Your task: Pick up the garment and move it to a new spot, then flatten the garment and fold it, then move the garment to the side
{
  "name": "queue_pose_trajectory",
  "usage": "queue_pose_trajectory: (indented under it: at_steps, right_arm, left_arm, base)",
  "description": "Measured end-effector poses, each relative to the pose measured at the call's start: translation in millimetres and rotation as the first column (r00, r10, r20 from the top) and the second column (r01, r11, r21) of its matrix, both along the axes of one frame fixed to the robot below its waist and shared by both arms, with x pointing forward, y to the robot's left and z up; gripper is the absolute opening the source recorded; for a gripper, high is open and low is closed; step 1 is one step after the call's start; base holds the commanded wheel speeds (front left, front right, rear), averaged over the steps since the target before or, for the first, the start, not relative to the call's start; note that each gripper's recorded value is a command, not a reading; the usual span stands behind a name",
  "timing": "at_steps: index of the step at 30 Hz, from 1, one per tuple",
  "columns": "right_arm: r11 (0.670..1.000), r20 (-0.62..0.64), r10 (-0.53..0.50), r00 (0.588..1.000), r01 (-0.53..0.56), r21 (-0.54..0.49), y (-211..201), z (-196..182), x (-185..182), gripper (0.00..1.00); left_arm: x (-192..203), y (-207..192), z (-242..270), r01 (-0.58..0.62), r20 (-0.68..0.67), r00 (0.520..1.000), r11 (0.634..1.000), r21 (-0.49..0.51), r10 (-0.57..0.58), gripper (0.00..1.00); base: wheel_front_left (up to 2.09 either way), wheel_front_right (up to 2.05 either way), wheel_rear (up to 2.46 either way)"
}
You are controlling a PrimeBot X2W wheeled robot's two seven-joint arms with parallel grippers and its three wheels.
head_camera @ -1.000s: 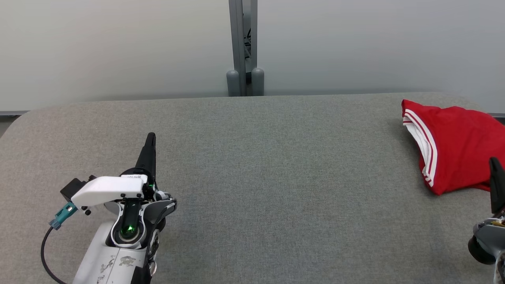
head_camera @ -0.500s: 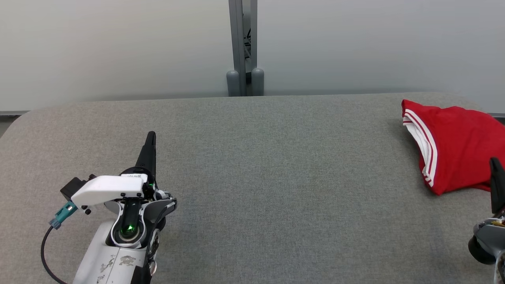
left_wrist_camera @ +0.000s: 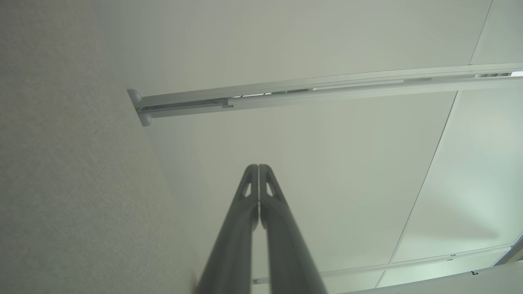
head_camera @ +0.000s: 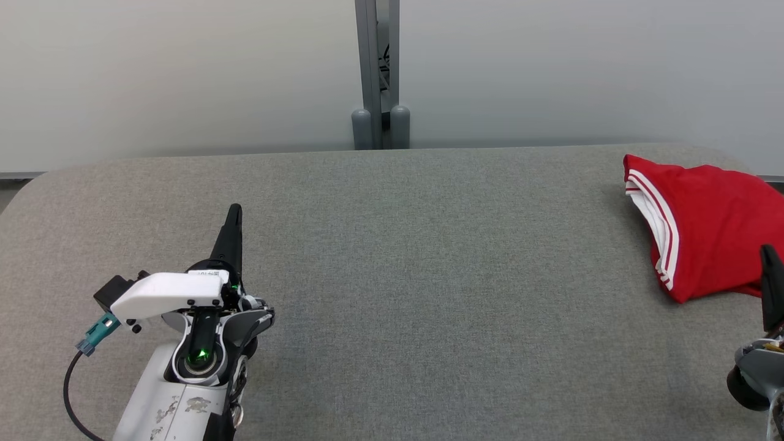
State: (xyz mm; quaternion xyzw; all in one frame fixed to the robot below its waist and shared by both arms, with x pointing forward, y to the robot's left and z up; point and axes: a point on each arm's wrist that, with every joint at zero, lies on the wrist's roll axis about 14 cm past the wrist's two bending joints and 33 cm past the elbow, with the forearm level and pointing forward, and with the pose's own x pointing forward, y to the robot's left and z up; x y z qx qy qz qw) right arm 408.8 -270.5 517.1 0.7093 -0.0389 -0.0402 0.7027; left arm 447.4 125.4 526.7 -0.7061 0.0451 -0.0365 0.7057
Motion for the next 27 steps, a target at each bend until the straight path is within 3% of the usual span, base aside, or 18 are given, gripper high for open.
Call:
queue_pose_trajectory:
  at_steps: [27]
  right_arm:
    - [1.0, 0.0, 0.0, 1.0, 0.0, 0.0, 0.0, 0.0, 0.0, 0.0]
  left_arm:
    - [0.0, 0.0, 0.0, 0.0, 0.0, 1.0, 1.0, 0.0, 0.0, 0.0]
  base:
    - [0.0, 0.0, 0.0]
